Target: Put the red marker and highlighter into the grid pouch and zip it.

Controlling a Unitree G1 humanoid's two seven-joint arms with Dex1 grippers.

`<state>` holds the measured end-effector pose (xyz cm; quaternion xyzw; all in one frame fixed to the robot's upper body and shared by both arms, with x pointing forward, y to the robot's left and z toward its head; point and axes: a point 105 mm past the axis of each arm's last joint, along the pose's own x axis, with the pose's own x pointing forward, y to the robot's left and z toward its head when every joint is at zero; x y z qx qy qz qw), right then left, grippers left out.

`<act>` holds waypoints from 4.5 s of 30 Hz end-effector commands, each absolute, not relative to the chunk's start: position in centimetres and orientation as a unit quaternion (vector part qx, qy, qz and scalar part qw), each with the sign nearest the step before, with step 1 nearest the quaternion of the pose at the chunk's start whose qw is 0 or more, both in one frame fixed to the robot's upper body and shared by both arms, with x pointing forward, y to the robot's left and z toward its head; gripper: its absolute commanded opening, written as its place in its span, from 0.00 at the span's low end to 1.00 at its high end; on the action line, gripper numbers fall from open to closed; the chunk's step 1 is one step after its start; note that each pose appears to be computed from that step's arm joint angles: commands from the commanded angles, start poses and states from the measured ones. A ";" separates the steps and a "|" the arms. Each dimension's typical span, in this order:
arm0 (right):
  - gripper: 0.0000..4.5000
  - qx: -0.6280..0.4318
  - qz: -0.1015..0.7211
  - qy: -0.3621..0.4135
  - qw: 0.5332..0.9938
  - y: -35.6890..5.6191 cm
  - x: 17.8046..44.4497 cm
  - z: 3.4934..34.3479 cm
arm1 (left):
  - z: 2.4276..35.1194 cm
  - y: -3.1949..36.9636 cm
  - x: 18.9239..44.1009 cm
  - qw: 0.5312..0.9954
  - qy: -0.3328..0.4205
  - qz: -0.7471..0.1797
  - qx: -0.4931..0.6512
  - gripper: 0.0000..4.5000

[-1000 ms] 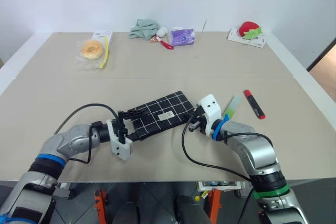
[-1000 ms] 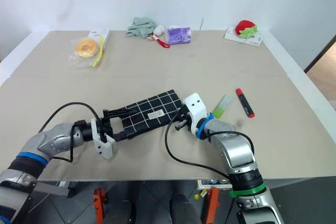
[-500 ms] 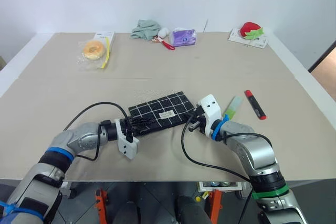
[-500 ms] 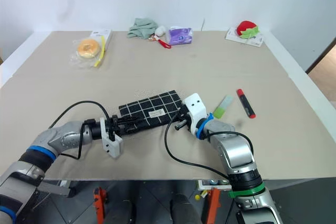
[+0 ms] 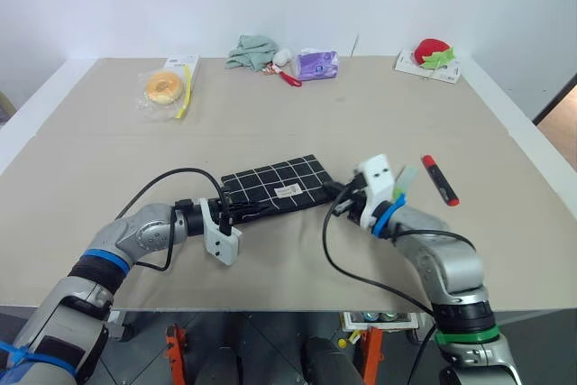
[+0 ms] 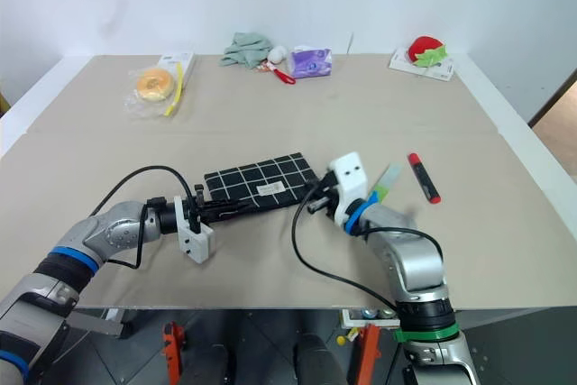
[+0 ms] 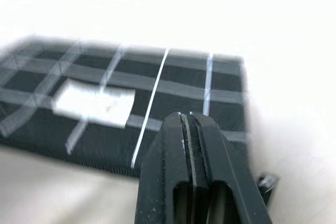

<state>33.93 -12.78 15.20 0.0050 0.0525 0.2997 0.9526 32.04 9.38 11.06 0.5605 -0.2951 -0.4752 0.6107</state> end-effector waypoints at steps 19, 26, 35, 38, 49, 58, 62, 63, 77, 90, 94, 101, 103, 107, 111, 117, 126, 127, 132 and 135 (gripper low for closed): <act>0.94 -0.048 0.254 0.167 0.951 -13.6 33.6 11.0 | 8.7 8.4 31.0 0.602 -0.259 -0.508 0.559 0.00; 0.26 -0.055 0.250 0.157 0.954 -13.4 34.0 11.2 | 8.8 8.3 31.1 0.607 -0.260 -0.503 0.558 0.00; 0.02 -0.052 0.350 0.147 0.924 -10.0 31.8 11.7 | 9.1 8.0 31.2 0.616 -0.264 -0.496 0.552 0.00; 0.02 -0.051 0.385 0.143 0.910 -8.7 30.8 11.9 | 9.3 7.9 31.4 0.619 -0.265 -0.493 0.551 0.00; 0.02 -0.031 0.498 0.096 0.861 -4.4 28.0 14.0 | 9.2 7.8 31.3 0.624 -0.265 -0.493 0.546 0.00; 0.02 0.037 0.453 0.031 0.890 -7.9 29.1 16.8 | 9.1 8.0 31.3 0.625 -0.262 -0.492 0.546 0.00; 0.37 0.088 0.415 -0.002 0.905 -11.1 29.9 18.8 | 9.3 8.1 31.5 0.625 -0.262 -0.492 0.546 0.00; 0.49 0.091 0.391 -0.011 0.916 -12.3 30.5 19.1 | 9.3 8.1 31.6 0.625 -0.262 -0.493 0.546 0.00; 0.98 -0.052 0.024 -0.038 0.998 -24.8 35.9 19.6 | 11.2 7.4 32.5 0.625 -0.285 -0.494 0.533 0.00; 0.98 -0.024 -0.094 0.094 0.991 -34.4 34.7 14.3 | 11.6 7.2 32.8 0.627 -0.290 -0.497 0.525 0.00; 0.98 -0.025 -0.069 0.122 0.990 -34.1 34.7 13.6 | 11.6 7.1 32.8 0.627 -0.291 -0.497 0.524 0.00; 0.81 -0.056 -0.076 0.183 0.979 -35.2 34.3 12.3 | 11.8 7.1 32.9 0.626 -0.295 -0.495 0.526 0.00; 0.57 -0.060 -0.083 0.190 0.976 -35.6 34.1 12.3 | 11.8 7.2 33.0 0.624 -0.295 -0.493 0.529 0.00; 0.17 -0.093 -0.060 0.180 0.977 -35.0 34.4 12.8 | 12.2 7.5 33.4 0.631 -0.294 -0.486 0.529 0.00; 0.14 -0.146 0.016 0.066 0.987 -33.0 35.0 17.4 | 12.4 7.4 33.5 0.631 -0.295 -0.485 0.529 0.00; 0.14 -0.248 0.318 -0.024 0.915 -24.4 31.0 22.3 | 12.7 7.1 33.6 0.642 -0.296 -0.487 0.513 0.00; 0.14 -0.366 0.436 0.108 0.815 -21.2 28.7 17.9 | 13.6 6.9 33.9 0.667 -0.295 -0.486 0.482 0.00; 0.14 -0.379 0.433 0.111 0.810 -21.4 28.9 17.5 | 13.8 6.8 33.9 0.668 -0.296 -0.486 0.480 0.00; 0.14 -0.392 0.426 0.110 0.808 -21.4 29.9 16.9 | 13.9 6.4 33.5 0.665 -0.299 -0.491 0.476 0.00; 0.14 -0.398 0.422 0.107 0.808 -21.5 30.5 16.9 | 14.0 6.4 33.4 0.664 -0.302 -0.493 0.475 0.00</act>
